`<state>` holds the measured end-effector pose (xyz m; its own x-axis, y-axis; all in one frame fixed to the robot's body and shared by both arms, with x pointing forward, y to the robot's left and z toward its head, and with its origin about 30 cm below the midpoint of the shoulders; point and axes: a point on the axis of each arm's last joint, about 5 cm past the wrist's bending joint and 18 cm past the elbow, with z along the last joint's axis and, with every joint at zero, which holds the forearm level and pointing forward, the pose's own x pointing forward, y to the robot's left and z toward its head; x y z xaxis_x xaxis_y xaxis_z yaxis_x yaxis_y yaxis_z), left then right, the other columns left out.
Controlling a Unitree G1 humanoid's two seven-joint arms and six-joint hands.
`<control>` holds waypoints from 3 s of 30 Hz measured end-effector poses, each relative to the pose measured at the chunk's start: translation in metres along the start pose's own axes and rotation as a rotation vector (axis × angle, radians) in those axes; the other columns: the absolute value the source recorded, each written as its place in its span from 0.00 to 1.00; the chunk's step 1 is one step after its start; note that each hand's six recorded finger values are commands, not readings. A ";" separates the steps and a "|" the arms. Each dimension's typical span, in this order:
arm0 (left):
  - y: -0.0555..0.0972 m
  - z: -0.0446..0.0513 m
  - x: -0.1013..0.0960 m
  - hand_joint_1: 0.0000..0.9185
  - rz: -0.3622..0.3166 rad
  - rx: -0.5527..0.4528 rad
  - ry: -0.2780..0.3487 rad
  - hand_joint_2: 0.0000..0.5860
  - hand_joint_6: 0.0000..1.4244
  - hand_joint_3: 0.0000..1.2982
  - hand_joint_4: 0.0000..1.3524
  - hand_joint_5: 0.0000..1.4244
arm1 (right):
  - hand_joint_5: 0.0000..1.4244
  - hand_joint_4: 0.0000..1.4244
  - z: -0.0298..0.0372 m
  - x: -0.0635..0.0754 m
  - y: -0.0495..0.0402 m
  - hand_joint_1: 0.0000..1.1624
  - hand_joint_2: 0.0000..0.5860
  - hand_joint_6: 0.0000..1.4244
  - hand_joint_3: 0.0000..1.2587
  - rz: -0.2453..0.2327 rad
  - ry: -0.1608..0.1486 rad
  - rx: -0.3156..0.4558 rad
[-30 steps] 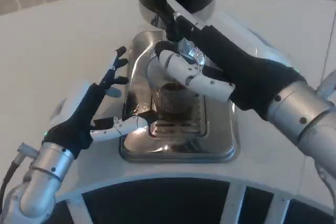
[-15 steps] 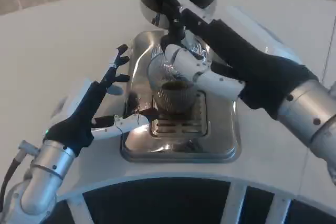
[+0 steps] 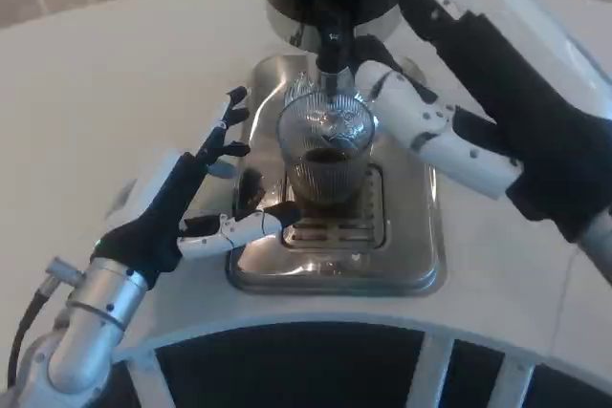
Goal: Grasp the cup under the faucet to collect the drink, then remove the cup.
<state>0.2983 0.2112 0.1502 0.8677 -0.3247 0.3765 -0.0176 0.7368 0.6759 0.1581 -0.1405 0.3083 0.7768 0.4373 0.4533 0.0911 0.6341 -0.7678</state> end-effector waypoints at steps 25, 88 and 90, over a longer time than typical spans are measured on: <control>-0.004 0.0005 0.007 0.43 -0.007 -0.017 0.012 0.12 0.26 0.00 0.00 0.18 | 0.00 0.00 -0.0182 -0.058 0.0024 0.14 0.96 0.00 0.00 0.061 0.332 -0.278; -0.019 0.0214 0.055 0.43 -0.074 -0.068 -0.038 0.12 0.36 0.00 0.00 0.25 | 0.00 0.00 -0.0168 -0.096 0.0366 0.14 1.00 0.00 0.00 0.413 0.447 -0.210; -0.018 0.0226 0.057 0.43 -0.080 -0.063 -0.044 0.12 0.38 0.00 0.01 0.26 | 0.00 0.00 -0.0166 -0.095 0.0369 0.12 0.98 0.00 0.00 0.413 0.450 -0.212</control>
<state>0.3368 0.1657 0.1736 0.8425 -0.4084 0.3512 0.0834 0.7430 0.6641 0.0982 -0.1691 0.2295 0.9554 0.2788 -0.0976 -0.1860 0.3112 -0.9320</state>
